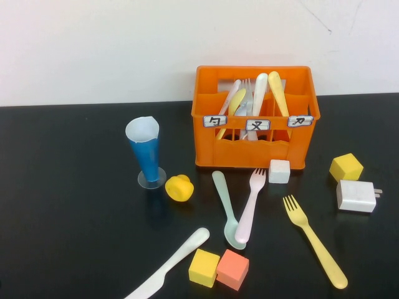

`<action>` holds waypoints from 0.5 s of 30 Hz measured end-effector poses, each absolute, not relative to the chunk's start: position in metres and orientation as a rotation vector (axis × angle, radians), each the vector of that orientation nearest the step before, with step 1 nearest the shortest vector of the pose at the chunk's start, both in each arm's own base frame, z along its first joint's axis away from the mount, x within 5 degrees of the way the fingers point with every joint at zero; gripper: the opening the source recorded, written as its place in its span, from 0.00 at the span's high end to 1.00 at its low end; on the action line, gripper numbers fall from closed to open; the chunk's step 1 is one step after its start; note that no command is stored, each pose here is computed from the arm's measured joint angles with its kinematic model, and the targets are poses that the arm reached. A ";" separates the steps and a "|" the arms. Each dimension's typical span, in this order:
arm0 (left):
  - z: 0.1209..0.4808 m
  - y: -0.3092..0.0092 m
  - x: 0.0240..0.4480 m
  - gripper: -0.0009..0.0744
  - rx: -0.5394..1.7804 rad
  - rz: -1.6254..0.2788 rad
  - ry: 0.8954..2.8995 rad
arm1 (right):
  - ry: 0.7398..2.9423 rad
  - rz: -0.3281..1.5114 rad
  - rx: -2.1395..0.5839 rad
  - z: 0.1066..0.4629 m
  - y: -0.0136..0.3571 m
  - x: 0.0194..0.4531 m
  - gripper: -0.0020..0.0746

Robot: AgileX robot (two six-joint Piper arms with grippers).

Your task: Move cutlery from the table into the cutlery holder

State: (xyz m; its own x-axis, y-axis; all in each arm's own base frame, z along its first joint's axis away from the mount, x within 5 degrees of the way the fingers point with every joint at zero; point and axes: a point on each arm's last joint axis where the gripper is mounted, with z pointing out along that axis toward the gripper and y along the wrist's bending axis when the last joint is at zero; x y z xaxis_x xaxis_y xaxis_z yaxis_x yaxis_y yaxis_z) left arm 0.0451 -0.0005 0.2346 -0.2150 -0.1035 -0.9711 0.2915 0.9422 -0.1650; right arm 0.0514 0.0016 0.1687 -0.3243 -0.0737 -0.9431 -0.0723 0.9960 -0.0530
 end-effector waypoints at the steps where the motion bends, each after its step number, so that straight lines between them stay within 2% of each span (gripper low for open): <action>1: 0.232 -0.001 0.045 0.99 0.135 -0.364 1.758 | 1.902 -0.001 -0.105 0.169 0.002 0.051 0.98; 8: 0.214 -0.011 0.050 0.99 0.071 -0.397 1.691 | 1.902 -0.001 -0.105 0.169 0.002 0.051 0.98; 15: 0.203 -0.008 0.055 0.99 -0.117 -0.355 1.553 | 1.902 -0.001 -0.105 0.169 0.002 0.051 0.98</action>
State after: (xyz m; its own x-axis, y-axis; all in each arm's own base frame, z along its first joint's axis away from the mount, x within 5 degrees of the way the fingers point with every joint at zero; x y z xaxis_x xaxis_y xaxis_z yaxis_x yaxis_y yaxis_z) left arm 0.0555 -0.0082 0.2027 -0.0210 -0.2954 -0.9551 0.1487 0.9438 -0.2952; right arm 0.0514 0.0016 0.1687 -0.3243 -0.0737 -0.9431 -0.0723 0.9960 -0.0530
